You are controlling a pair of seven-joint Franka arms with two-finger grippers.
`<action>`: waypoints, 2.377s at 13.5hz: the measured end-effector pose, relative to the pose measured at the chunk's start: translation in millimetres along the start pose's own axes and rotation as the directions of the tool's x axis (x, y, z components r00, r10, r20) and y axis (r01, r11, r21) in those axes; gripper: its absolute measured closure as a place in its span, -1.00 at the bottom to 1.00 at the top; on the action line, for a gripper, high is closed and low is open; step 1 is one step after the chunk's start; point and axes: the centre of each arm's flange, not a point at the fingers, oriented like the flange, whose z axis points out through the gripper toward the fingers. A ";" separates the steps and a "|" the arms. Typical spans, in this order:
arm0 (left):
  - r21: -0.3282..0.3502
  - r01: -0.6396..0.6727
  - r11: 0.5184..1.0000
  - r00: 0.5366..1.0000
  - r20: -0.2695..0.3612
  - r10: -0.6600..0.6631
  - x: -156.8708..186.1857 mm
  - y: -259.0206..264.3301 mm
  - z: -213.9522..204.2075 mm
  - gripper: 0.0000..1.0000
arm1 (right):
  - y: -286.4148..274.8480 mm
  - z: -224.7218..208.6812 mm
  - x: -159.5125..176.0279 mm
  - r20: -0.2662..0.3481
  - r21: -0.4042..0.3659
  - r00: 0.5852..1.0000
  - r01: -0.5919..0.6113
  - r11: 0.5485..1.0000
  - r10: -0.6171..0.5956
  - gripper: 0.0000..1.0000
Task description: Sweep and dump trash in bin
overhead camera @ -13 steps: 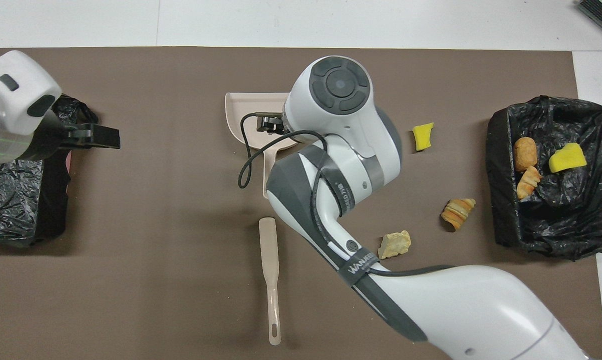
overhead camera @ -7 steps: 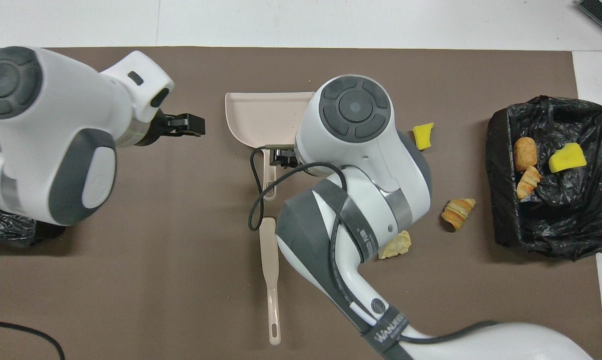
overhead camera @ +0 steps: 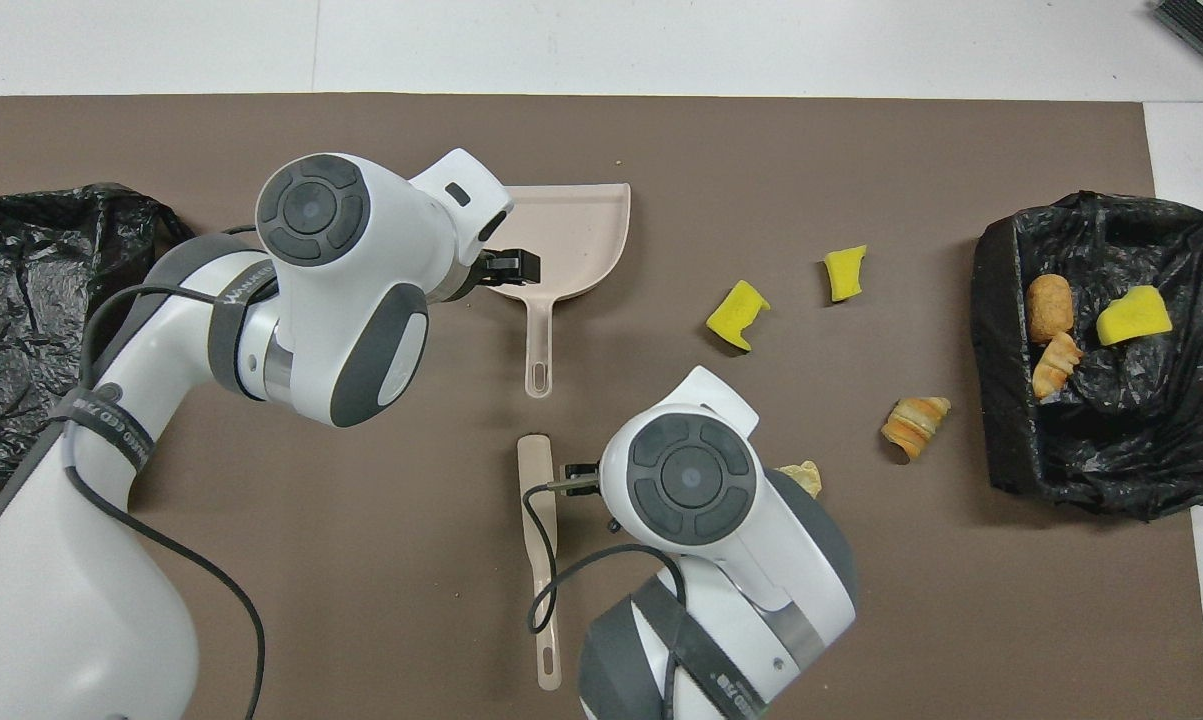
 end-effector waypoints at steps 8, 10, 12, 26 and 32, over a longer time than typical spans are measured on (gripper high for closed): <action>0.017 -0.022 1.000 0.997 0.079 0.020 -39.1 38.3 37.8 -1.00 | -69.1 35.9 -74.4 -0.009 0.052 1.000 -0.004 0.999 0.004 -1.00; 0.024 -0.033 0.999 0.994 0.104 0.031 -51.1 45.4 49.4 -1.00 | -82.4 53.4 -80.0 -0.008 0.059 1.000 -0.001 0.998 0.001 -1.00; 0.027 -0.038 0.999 0.993 0.113 0.035 -56.4 49.9 54.0 -1.00 | -87.5 62.4 -83.1 -0.002 0.055 1.000 0.006 0.998 -0.006 -1.00; 0.022 -0.300 0.954 0.951 0.091 0.297 -20.8 -17.2 21.0 0.37 | -87.5 73.7 -81.7 0.013 0.041 1.000 0.004 0.999 -0.004 -1.00; -0.028 -0.725 0.688 0.680 0.130 0.721 -2.0 -105.5 -25.0 0.37 | -104.5 86.4 -109.1 0.049 0.007 0.997 0.061 0.998 -0.061 -0.94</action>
